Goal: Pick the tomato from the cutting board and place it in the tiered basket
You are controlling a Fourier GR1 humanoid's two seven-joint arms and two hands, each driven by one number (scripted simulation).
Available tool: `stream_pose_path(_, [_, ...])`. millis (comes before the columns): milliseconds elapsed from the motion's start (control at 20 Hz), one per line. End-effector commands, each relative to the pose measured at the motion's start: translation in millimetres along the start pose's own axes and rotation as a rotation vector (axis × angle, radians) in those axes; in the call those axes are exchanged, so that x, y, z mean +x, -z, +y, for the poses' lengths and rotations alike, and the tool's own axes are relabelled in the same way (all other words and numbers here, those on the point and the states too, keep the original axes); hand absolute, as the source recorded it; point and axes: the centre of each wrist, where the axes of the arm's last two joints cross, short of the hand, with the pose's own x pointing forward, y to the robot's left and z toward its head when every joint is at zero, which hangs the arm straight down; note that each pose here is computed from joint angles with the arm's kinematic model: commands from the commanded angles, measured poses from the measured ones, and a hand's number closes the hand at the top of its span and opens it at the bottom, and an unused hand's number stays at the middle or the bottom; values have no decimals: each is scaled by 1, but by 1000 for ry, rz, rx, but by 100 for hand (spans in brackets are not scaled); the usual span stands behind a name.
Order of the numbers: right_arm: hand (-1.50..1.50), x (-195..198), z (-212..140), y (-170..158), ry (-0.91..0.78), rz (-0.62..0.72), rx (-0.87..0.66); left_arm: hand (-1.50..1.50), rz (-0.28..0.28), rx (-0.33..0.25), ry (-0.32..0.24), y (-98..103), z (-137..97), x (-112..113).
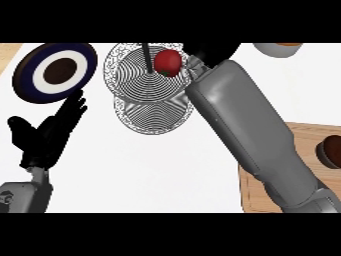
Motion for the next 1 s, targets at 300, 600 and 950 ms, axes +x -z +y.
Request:
stream_pose_path(300, [-150,9,-40,18,354,232,-268,0,25,53,-12,-9,14,-4])
stream_pose_path(600, [-150,-14,-77,13,368,291,-364,0,44,94,-27,-12,15,-13])
stream_pose_path(950, [-150,-41,-134,-27,361,289,-418,0,48,93,-21,-24,27,-20])
